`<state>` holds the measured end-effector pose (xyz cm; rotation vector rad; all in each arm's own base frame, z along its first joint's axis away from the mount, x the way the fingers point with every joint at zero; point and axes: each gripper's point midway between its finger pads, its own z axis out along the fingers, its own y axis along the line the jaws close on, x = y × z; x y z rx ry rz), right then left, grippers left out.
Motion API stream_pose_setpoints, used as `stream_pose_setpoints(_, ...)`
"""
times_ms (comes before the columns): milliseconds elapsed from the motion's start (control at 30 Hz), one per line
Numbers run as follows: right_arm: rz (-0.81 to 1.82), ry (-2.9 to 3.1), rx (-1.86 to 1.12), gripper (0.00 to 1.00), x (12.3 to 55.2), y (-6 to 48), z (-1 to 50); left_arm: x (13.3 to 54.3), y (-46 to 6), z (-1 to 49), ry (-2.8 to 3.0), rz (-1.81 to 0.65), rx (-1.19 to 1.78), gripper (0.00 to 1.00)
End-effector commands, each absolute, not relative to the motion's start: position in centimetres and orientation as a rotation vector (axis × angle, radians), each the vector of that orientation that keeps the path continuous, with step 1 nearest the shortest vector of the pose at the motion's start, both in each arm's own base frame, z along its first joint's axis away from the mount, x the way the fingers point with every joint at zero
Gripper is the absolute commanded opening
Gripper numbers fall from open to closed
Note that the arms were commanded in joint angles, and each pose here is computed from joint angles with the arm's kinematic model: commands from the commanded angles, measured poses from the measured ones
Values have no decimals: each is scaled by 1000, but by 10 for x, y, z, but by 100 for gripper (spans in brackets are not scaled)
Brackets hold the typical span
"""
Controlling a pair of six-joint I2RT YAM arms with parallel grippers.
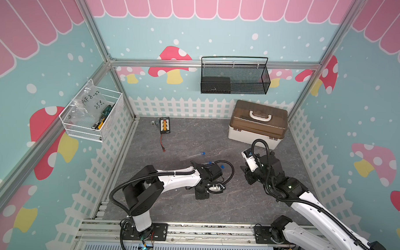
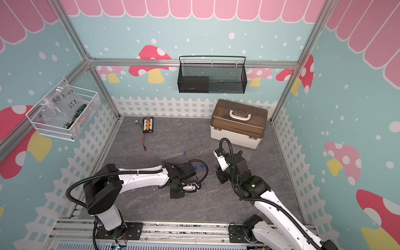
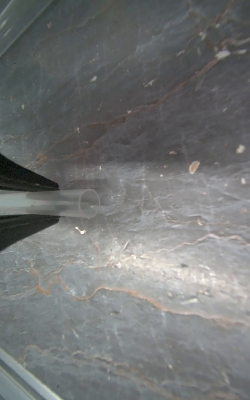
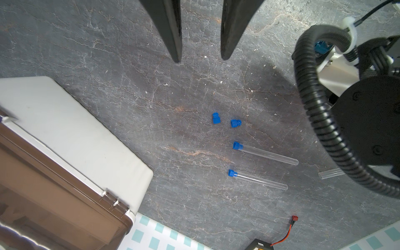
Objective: Insert stoppers into test tubes
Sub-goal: Pick up the test tube at the center of the board.
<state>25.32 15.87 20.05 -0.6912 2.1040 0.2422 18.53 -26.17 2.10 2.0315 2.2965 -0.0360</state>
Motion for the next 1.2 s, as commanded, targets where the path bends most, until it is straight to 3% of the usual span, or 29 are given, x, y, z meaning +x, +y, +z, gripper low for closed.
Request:
stream_pose_setpoints(0, 226, 2098, -690, 30, 253, 154, 202, 189, -269, 15, 2292, -41, 2017, 23)
stream_pose_setpoints(433, 227, 2100, -697, 29, 251, 154, 202, 185, -254, 22, 2304, -48, 1948, 35)
stream_pose_setpoints(767, 231, 2101, -701, 29, 250, 154, 202, 176, -217, 20, 2362, 30, 1909, 36)
stream_pose_setpoints(1167, 232, 2102, -696, 30, 249, 154, 202, 178, -212, 11, 2369, 23, 1943, 34)
